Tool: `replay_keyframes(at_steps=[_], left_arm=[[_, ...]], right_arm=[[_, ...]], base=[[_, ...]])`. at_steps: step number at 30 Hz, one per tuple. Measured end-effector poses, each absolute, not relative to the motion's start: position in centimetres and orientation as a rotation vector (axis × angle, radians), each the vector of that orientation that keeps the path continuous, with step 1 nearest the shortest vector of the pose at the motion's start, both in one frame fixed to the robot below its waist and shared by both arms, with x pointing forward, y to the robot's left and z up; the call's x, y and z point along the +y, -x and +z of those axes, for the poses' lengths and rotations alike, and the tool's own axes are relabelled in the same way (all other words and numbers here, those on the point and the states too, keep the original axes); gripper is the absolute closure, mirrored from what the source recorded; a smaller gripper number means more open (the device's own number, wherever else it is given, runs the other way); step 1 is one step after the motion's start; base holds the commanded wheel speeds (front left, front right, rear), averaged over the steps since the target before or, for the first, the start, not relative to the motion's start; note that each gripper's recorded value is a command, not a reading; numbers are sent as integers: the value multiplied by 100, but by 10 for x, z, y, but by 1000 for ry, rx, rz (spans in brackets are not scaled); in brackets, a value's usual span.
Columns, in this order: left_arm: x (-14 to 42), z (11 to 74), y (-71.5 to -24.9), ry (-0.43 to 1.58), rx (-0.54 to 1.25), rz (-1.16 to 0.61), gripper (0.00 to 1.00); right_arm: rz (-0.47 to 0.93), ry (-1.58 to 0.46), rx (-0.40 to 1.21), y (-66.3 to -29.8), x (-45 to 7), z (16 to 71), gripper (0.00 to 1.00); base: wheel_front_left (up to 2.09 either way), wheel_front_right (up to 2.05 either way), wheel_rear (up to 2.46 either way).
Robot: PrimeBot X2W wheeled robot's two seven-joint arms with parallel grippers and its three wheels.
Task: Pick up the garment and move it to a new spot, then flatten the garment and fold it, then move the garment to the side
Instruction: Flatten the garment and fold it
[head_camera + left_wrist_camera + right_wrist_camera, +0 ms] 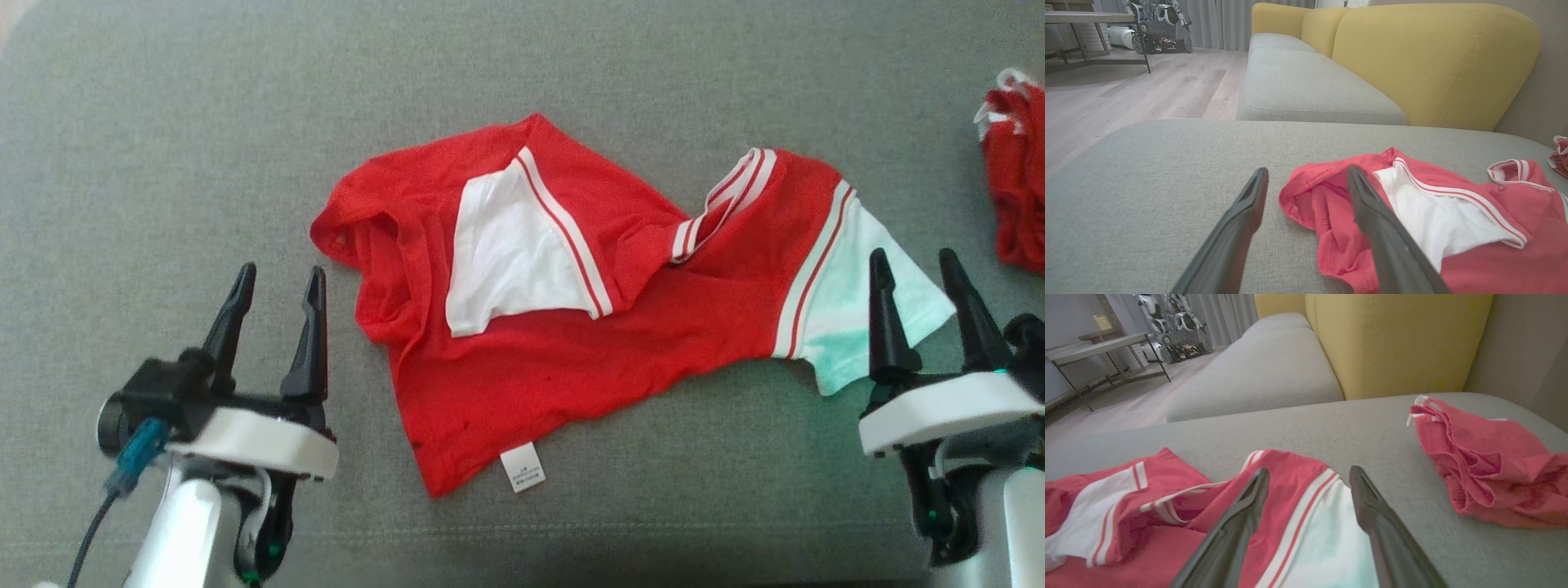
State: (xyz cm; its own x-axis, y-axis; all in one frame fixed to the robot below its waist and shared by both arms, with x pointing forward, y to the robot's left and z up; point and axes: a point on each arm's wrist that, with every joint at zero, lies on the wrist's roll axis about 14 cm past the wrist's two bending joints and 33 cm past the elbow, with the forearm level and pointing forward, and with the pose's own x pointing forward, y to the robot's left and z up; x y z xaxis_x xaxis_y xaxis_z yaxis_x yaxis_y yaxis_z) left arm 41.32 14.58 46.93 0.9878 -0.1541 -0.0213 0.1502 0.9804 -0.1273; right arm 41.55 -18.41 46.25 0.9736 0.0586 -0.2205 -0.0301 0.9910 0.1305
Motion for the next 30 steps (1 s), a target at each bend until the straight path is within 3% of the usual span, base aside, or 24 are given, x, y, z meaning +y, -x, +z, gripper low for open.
replay_keyframes(at_steps=[14, 26, 30], left_arm=[[151, 470, -369, 113, 58, -124, 0], [146, 473, -364, 114, 68, -135, 0], [127, 461, -358, 148, 144, -200, 0]], right_arm=[[64, -102, 185, -376, -179, 481, 0], [69, -107, 170, -376, -177, 486, 0], [71, -107, 175, -377, -177, 485, 0]], base=[[0, 0, 0], [0, 0, 0], [0, 0, 0]])
